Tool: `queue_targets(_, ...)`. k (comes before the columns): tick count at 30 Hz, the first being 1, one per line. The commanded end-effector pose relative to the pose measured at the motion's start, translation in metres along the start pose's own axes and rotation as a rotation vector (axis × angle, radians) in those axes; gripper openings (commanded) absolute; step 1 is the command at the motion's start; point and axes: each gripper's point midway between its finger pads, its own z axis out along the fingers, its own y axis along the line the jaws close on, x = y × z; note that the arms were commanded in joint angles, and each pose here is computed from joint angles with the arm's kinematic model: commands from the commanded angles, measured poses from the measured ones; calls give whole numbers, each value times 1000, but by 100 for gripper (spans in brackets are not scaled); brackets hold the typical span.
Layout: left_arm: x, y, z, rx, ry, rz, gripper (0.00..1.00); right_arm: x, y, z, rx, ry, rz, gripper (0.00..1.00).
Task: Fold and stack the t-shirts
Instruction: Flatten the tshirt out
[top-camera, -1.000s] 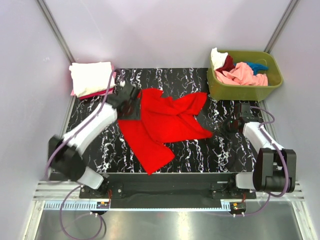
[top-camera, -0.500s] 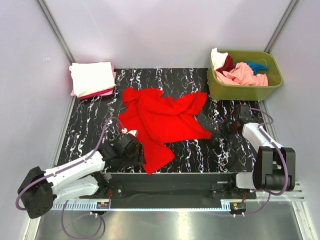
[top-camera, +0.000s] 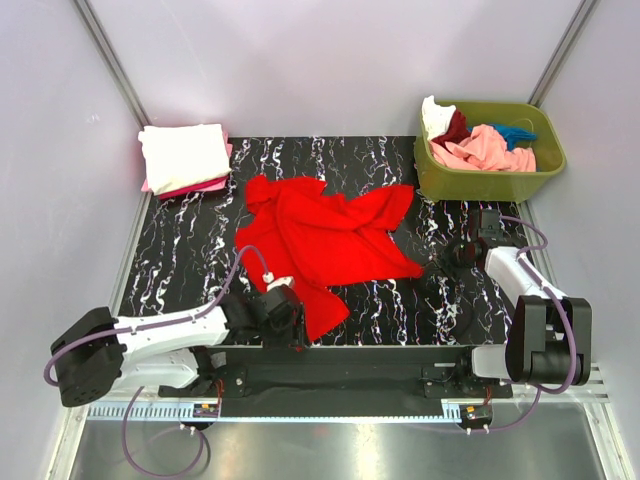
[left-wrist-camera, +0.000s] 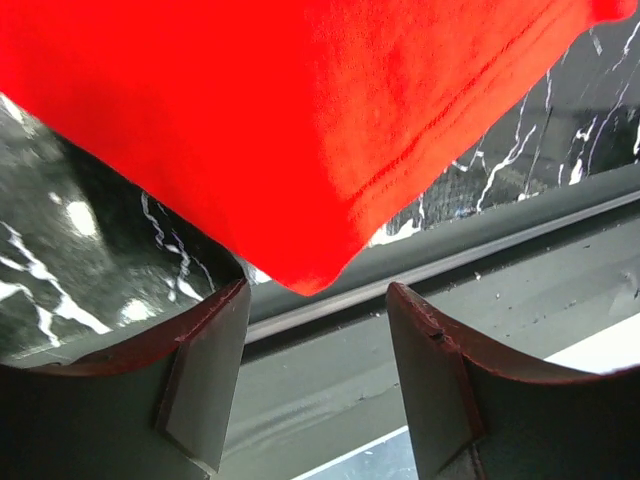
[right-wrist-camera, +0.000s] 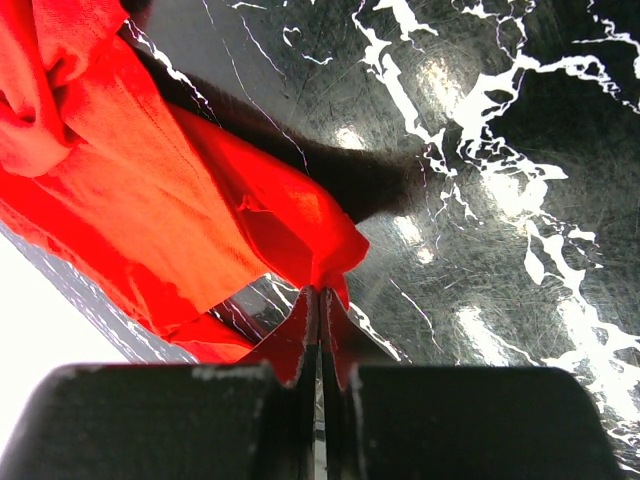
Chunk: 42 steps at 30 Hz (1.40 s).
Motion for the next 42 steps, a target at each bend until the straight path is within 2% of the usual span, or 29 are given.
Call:
queue_targets(1,-2,0,1,-46,-32,-49,63,-1,4,-3,-28,-12,-19,0)
queue_targets(10,-6,-4,13,-122,-45,-44,59,0,5,-4,-34,-14,-27,0)
queue_targets(20,-24,-4,15,-215,-95,-13,50,4,4,-2,-47,-1,-29,0)
queue_targets(24,-37,-13,19,-241,-100,26,34,5,2,0,-50,4,-26,0)
queue_targets(25,-38,-12,21,-247,-96,28,25,5,3,1,-52,8,-27,0)
queue_targets(26,-39,-14,24,-242,-90,28,20,6,3,1,-51,11,-27,0)
queue_targets(31,-35,-12,37,-235,-65,35,0,4,2,0,-48,5,-38,0)
queue_targets(32,-35,-13,36,-237,-65,35,0,4,2,1,-47,6,-38,0)
queue_targets(37,-45,-14,12,-251,-99,70,0,4,10,-3,-71,14,-37,0)
queue_targets(42,-77,-37,-54,-183,-237,95,0,0,37,-34,-138,-20,-53,0)
